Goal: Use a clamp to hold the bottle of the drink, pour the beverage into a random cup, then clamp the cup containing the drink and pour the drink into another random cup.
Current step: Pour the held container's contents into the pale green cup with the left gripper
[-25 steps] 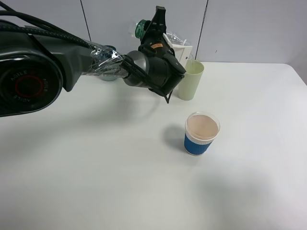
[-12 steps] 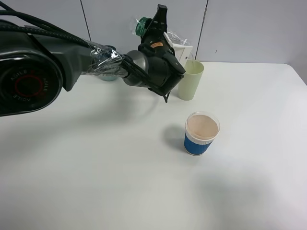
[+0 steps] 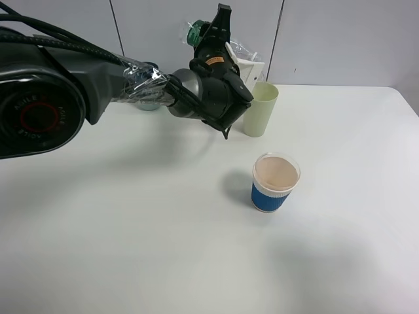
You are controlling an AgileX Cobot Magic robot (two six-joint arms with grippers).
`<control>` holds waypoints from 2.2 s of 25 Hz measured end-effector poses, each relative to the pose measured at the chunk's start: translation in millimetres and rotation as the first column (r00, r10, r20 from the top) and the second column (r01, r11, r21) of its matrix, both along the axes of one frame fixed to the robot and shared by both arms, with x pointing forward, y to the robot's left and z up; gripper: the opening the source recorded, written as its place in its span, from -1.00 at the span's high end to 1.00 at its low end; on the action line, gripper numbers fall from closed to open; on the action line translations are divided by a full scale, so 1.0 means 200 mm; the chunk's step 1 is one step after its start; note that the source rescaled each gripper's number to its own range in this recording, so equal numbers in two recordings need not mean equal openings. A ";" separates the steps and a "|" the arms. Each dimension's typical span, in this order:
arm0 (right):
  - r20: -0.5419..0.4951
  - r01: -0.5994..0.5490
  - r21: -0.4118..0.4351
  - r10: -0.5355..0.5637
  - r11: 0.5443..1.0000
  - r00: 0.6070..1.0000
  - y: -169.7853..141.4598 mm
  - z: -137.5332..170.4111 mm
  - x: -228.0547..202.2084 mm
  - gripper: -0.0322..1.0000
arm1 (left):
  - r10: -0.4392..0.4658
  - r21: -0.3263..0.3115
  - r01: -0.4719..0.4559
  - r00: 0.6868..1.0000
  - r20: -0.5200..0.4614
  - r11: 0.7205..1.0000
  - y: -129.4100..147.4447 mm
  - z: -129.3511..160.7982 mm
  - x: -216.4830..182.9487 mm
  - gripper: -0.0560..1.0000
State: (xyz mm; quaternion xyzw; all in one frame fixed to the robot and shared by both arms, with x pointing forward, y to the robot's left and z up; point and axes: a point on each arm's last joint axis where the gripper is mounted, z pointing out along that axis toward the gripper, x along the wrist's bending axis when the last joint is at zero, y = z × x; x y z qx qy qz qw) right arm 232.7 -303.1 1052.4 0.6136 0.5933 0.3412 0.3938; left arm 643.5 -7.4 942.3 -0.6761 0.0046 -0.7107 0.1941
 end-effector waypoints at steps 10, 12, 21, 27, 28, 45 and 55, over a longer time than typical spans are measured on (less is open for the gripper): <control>0.000 0.000 0.000 0.000 1.000 1.000 0.00 0.00 0.00 -1.00 | -0.005 0.055 0.005 1.000 -0.002 0.998 0.00 0.01 0.00 0.89; 0.000 0.000 0.000 0.000 1.000 1.000 0.00 0.00 0.00 -1.00 | -0.014 0.074 0.014 1.000 0.007 0.997 -0.01 0.01 0.00 0.89; 0.000 0.000 0.000 0.000 1.000 1.000 0.00 0.00 0.00 -1.00 | -0.025 0.143 0.023 1.000 0.012 0.989 -0.02 0.02 0.00 0.89; 0.000 0.000 0.000 0.000 1.000 1.000 0.00 0.00 0.00 -1.00 | -0.037 0.196 0.032 0.999 0.020 0.980 -0.03 0.03 0.00 0.89; 0.000 0.000 0.000 0.000 1.000 1.000 0.00 0.00 0.00 -1.00 | -0.037 0.206 0.032 0.999 0.020 0.978 -0.03 0.03 0.00 0.89; 0.000 0.000 0.000 0.000 1.000 1.000 0.00 0.00 0.00 -1.00 | -0.074 0.283 0.056 0.996 0.053 0.957 -0.05 0.06 0.00 0.89; 0.000 0.000 0.000 0.000 1.000 1.000 0.00 0.00 0.00 -1.00 | -0.115 0.328 0.079 0.989 0.091 0.941 -0.07 0.08 0.00 0.89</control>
